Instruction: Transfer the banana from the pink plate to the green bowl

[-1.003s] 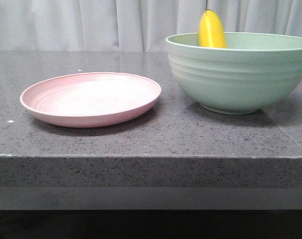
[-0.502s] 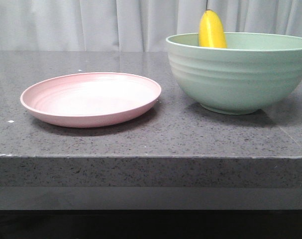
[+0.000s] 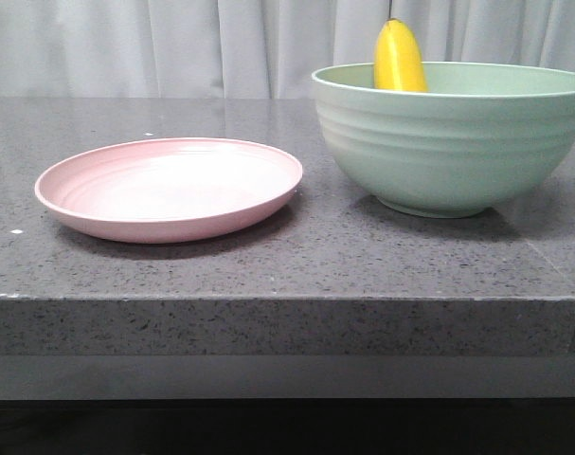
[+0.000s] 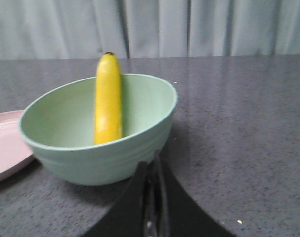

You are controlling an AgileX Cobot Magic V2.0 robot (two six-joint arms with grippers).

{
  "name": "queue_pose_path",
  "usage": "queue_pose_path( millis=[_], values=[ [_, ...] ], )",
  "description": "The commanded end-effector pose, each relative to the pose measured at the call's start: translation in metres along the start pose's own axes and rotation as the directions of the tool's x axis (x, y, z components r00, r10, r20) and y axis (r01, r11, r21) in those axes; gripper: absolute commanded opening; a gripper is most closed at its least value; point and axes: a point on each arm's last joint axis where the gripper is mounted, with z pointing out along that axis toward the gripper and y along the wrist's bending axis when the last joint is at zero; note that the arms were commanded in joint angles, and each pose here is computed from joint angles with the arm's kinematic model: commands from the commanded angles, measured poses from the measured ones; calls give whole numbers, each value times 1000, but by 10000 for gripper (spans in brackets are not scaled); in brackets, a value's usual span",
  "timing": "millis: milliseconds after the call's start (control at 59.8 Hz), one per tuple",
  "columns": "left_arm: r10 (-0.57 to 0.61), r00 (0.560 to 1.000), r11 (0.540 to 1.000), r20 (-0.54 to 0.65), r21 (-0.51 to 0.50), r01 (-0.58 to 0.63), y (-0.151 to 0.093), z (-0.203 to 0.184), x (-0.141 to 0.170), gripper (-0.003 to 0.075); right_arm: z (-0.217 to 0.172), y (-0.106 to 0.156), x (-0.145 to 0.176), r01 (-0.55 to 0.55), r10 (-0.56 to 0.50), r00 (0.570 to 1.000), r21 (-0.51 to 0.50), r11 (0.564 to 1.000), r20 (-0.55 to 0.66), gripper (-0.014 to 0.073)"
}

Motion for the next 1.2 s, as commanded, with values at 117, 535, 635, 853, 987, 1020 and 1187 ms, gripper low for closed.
queue_pose_path(
  millis=[117,535,635,853,987,1020,1187],
  values=[
    [-12,995,1000,100,0,12,0,-2,-8,-20,-5,-10,8,-32,14,981,90,995,192,-62],
    [-12,995,1000,100,0,12,0,-2,-8,-20,-8,-21,68,-16,0,995,151,988,103,-62],
    [-12,995,1000,100,0,12,0,-2,-8,-20,-8,-21,68,-16,0,995,150,989,104,-62],
    [-12,995,1000,100,0,12,0,-2,-8,-20,-8,-21,68,-16,0,995,151,988,103,-62],
    [-12,995,1000,100,0,12,0,-2,-8,-20,-8,-21,68,-16,0,995,151,988,103,-62],
    [-12,995,1000,100,0,12,0,-2,-8,-20,-8,-21,68,-16,0,995,151,988,103,-62],
    [-12,995,1000,100,0,12,0,-2,-8,-20,-8,-21,68,-16,0,995,151,988,103,-62]
  ],
)
